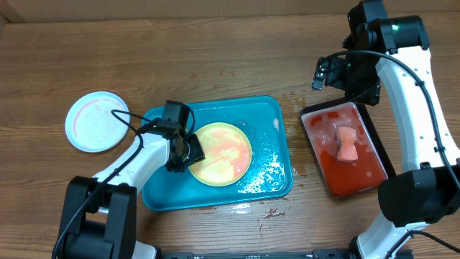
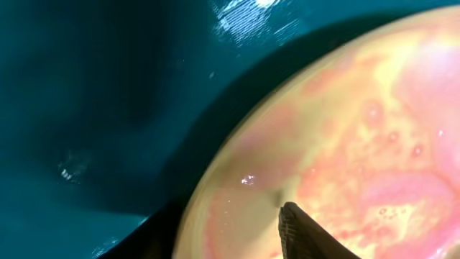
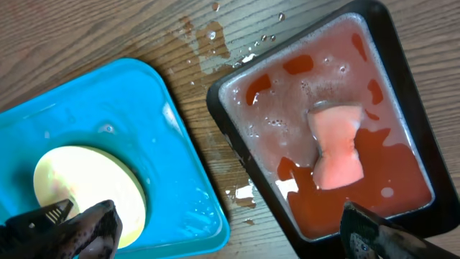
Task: Clean dirty plates on tray and stack at the side
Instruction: 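Hold the yellow plate rim with the left gripper on the tray, then tilt the yellow plate up on its edge with the left gripper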
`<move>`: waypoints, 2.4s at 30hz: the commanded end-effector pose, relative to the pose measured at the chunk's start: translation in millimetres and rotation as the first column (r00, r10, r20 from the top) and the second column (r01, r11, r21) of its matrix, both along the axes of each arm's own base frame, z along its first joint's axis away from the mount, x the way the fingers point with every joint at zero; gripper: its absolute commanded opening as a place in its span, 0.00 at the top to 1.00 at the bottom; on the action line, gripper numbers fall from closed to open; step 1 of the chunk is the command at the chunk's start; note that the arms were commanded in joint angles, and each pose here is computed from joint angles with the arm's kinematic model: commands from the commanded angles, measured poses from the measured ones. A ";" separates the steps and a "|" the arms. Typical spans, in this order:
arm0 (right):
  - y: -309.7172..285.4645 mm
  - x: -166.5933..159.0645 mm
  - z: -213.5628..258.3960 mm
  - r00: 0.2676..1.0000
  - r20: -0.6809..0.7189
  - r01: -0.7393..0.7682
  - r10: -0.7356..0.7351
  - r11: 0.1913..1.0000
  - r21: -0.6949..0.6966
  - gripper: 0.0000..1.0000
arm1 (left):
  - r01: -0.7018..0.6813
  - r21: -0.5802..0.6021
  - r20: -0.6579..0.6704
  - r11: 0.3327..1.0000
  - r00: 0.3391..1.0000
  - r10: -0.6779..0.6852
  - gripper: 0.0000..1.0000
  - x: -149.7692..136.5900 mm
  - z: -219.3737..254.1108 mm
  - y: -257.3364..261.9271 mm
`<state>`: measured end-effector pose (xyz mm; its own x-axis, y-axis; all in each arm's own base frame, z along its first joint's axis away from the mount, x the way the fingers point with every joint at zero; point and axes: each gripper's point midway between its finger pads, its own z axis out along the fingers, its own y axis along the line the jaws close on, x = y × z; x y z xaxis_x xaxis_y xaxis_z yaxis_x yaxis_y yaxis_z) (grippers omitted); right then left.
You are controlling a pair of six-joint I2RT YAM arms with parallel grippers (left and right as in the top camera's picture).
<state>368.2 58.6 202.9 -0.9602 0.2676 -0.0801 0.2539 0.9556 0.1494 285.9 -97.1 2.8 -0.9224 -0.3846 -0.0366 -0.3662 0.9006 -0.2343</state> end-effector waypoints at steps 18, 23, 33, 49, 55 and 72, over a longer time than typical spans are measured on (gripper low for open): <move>5.7 -1.5 17.6 0.998 0.051 -0.039 0.037 0.999 0.024 0.00 | 0.007 0.007 -0.090 1.000 0.996 -0.006 0.08 -18.4 -29.0 2.8; 5.7 -1.5 17.6 0.998 0.051 -0.039 0.037 0.999 0.024 0.00 | 0.019 -0.006 -0.090 1.000 0.996 -0.019 0.00 -18.8 -28.5 0.4; 5.8 -1.5 17.6 0.998 0.050 -0.039 0.037 0.999 0.025 0.00 | 0.171 -0.082 -0.049 0.982 0.983 -0.176 0.15 -18.6 -24.9 -13.9; 6.2 -1.6 17.7 0.998 0.050 -0.039 0.038 0.999 0.028 0.00 | 0.161 -0.079 -0.050 0.984 0.985 -0.165 0.96 -18.1 -25.1 -13.5; 6.2 -1.7 17.7 0.998 0.050 -0.039 0.038 0.999 0.028 0.00 | 0.113 -0.037 -0.058 0.993 0.992 -0.116 0.96 -16.3 -27.0 -6.1; 7.2 7.8 19.5 0.995 0.089 -0.040 0.037 0.999 0.030 0.00 | 0.102 0.333 0.052 0.937 0.991 -0.126 0.96 47.6 65.9 30.6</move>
<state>373.4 62.4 204.1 -0.9645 0.2447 -0.0990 0.2256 0.9589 0.1721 306.5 -85.8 41.6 -0.9673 -0.2437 -0.0700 -0.2386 0.9683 -0.0737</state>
